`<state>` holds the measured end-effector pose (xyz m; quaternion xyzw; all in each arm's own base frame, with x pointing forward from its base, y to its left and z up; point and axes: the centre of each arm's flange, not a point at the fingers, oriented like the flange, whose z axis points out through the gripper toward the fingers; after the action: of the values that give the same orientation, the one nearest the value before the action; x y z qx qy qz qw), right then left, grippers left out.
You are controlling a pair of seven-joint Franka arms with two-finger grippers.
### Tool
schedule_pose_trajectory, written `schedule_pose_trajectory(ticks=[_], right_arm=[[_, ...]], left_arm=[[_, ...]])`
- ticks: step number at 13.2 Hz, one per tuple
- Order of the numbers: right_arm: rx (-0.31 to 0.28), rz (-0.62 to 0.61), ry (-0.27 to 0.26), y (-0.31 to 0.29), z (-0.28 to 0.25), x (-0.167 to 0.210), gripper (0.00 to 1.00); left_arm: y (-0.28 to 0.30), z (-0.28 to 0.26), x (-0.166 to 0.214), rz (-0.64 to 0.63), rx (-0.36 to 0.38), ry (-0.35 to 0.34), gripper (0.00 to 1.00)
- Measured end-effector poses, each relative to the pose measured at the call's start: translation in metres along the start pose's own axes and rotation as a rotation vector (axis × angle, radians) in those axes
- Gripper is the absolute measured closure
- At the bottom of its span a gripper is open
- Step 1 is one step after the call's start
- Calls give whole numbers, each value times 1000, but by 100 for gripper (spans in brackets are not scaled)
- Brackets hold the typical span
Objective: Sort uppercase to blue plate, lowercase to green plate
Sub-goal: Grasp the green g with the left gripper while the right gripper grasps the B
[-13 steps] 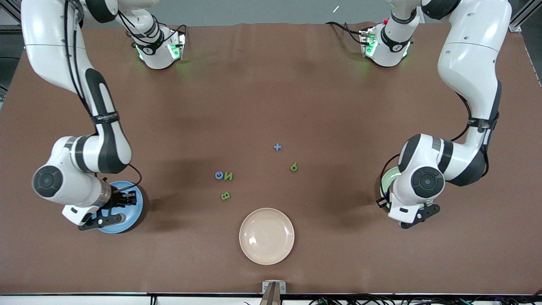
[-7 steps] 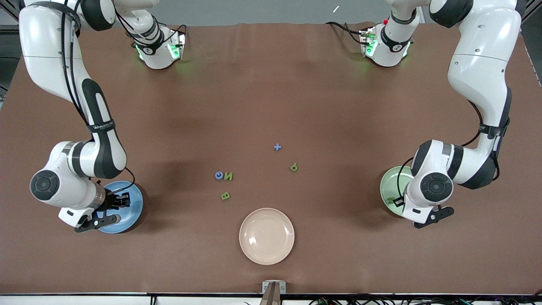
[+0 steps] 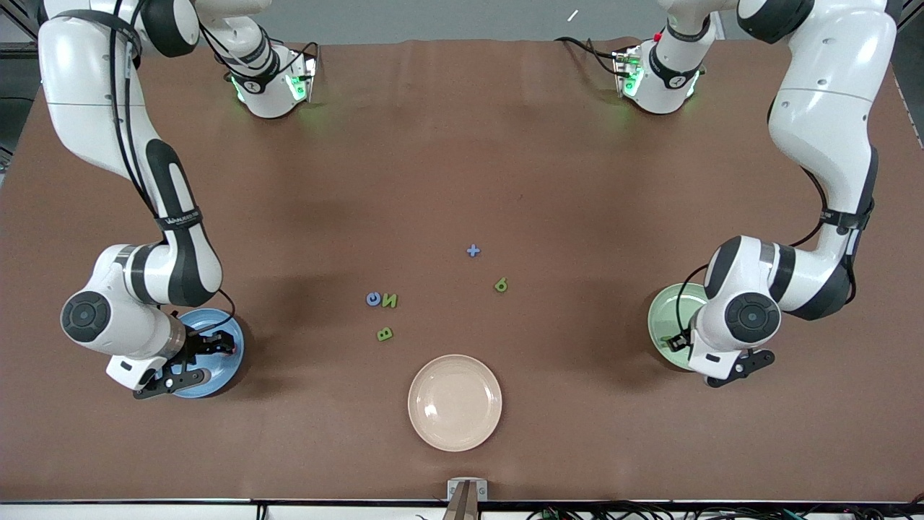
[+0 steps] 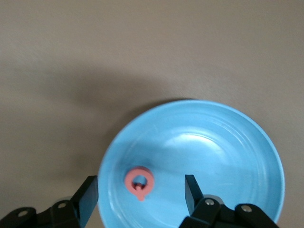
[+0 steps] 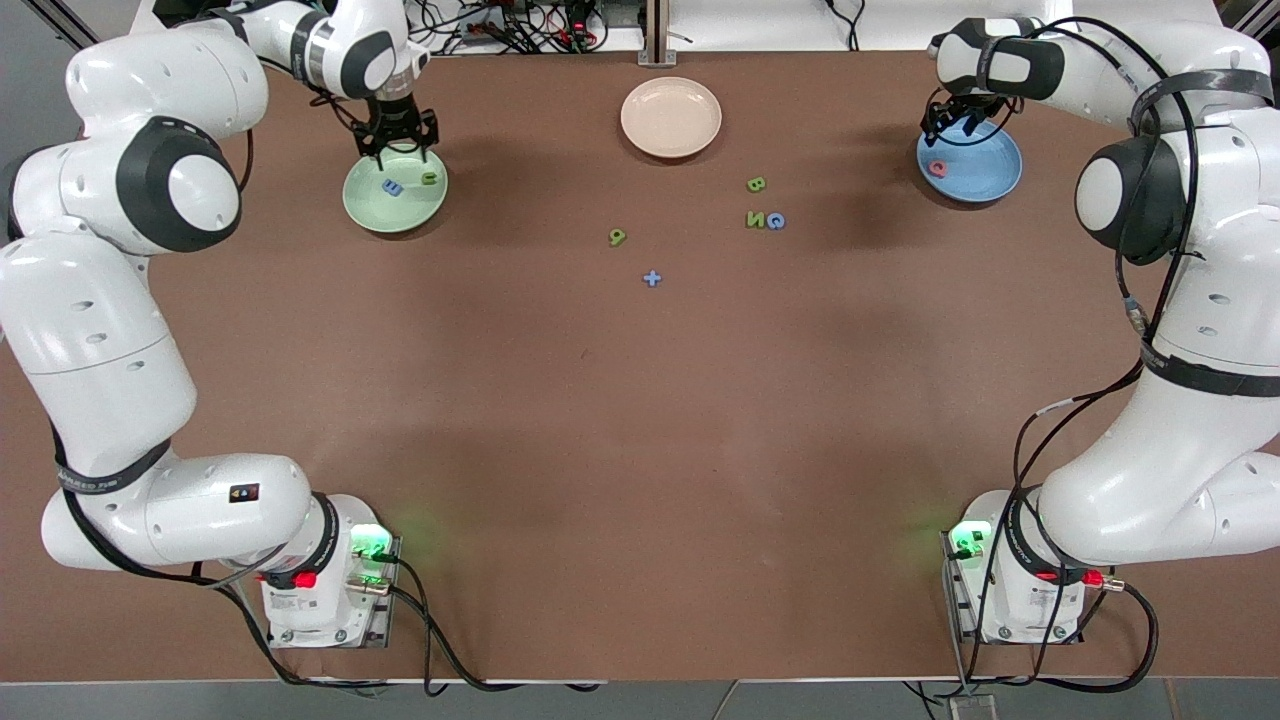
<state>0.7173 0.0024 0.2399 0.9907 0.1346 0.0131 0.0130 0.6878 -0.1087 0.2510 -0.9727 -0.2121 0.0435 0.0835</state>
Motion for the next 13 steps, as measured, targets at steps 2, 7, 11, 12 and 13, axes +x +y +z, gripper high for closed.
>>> schedule_pose_trajectory(ticks=[2,7,11,12,13], right_arm=[[3,46,17,-27,-8,11,16],[18,97,26,-126,-13,28,14],[32,61,92,-237,-21,36,14],[36,39,104,-261,-20,35,14],[38,15,116,-280,-17,33,14]], left_arm=[[28,-28,-26,-19,-61,-38,0],[128,-49,-117,-148,-130,-50,5],[186,-55,-178,-208,-172,-34,7],[197,-54,-189,-220,-191,-32,9],[207,-51,-197,-226,-213,-29,13]])
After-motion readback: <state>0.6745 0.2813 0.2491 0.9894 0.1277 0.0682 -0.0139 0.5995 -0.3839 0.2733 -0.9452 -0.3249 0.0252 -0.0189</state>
